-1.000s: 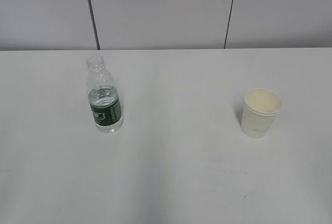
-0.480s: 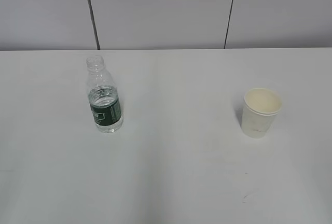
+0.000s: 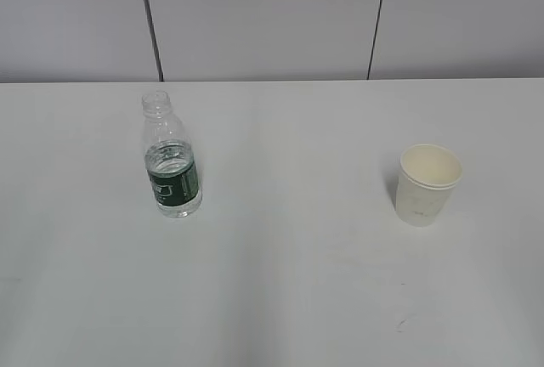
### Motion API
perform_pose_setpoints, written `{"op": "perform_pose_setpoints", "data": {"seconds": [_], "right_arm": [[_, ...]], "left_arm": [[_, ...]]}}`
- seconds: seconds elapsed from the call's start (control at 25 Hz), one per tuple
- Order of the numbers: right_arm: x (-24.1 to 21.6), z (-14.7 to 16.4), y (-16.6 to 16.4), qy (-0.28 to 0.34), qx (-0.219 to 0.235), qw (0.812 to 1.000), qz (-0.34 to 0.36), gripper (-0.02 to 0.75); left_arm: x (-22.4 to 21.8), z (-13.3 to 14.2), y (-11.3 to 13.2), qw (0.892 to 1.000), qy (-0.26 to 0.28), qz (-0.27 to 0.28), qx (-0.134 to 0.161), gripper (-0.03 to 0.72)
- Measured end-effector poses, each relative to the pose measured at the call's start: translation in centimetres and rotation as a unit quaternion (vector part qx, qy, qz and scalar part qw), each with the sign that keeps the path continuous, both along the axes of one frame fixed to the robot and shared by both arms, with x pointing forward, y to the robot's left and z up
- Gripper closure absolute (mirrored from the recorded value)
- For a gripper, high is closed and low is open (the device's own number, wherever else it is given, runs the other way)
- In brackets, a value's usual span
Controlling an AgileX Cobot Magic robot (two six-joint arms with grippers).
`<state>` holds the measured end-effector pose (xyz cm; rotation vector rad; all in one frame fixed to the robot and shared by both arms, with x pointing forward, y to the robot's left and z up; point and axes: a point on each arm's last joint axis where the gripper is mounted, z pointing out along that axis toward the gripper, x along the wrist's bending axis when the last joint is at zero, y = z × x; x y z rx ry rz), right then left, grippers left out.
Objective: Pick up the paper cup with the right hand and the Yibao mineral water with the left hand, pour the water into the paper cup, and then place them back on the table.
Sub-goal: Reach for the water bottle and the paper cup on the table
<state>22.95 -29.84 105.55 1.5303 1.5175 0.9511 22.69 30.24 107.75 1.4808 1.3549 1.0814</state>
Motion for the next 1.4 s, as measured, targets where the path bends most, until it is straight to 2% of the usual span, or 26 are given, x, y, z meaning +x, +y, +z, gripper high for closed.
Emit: {"op": "perform_pose_setpoints", "data": {"seconds": [0.04, 0.12, 0.24, 0.4, 0.48, 0.64, 0.88, 1.04, 1.4], "right_arm": [[0.1, 0.4, 0.0, -0.024, -0.001, 1.0, 0.0, 0.166], [0.6, 0.8, 0.0, -0.058, -0.002, 0.998, 0.0, 0.166], [2.7, 0.4, 0.0, -0.084, -0.003, 0.996, 0.001, 0.166], [5.8, -1.6, -0.1, -0.106, -0.02, 0.994, 0.006, 0.166], [7.0, -2.5, -0.1, -0.118, -0.024, 0.993, 0.007, 0.166], [9.3, -4.7, -0.2, -0.126, -0.028, 0.992, 0.008, 0.166], [12.6, -6.1, -0.2, -0.122, -0.045, 0.991, 0.018, 0.166], [14.9, -7.0, -0.1, -0.113, -0.03, 0.993, 0.021, 0.166], [18.8, -10.5, 0.8, -0.088, -0.02, 0.993, 0.07, 0.166]], "left_arm": [[0.2, 0.5, -0.1, 1.0, -0.024, -0.004, -0.004, 0.114], [1.2, 0.7, -0.1, 0.999, -0.035, -0.005, -0.004, 0.114], [3.6, -0.7, -0.3, 0.999, -0.041, -0.01, -0.014, 0.114], [6.5, -2.9, -0.7, 0.995, -0.079, -0.016, -0.06, 0.114], [7.4, -3.3, -0.7, 0.993, -0.095, -0.012, -0.073, 0.114], [9.6, -2.9, -0.5, 0.991, -0.118, -0.002, -0.063, 0.114], [14.8, -4.8, -0.5, 0.997, -0.053, 0.013, -0.056, 0.114], [17.4, -6.0, -0.7, 0.997, -0.046, 0.015, -0.052, 0.114], [21.7, -11.5, -5.0, 0.996, 0.015, -0.084, -0.022, 0.114]]}}
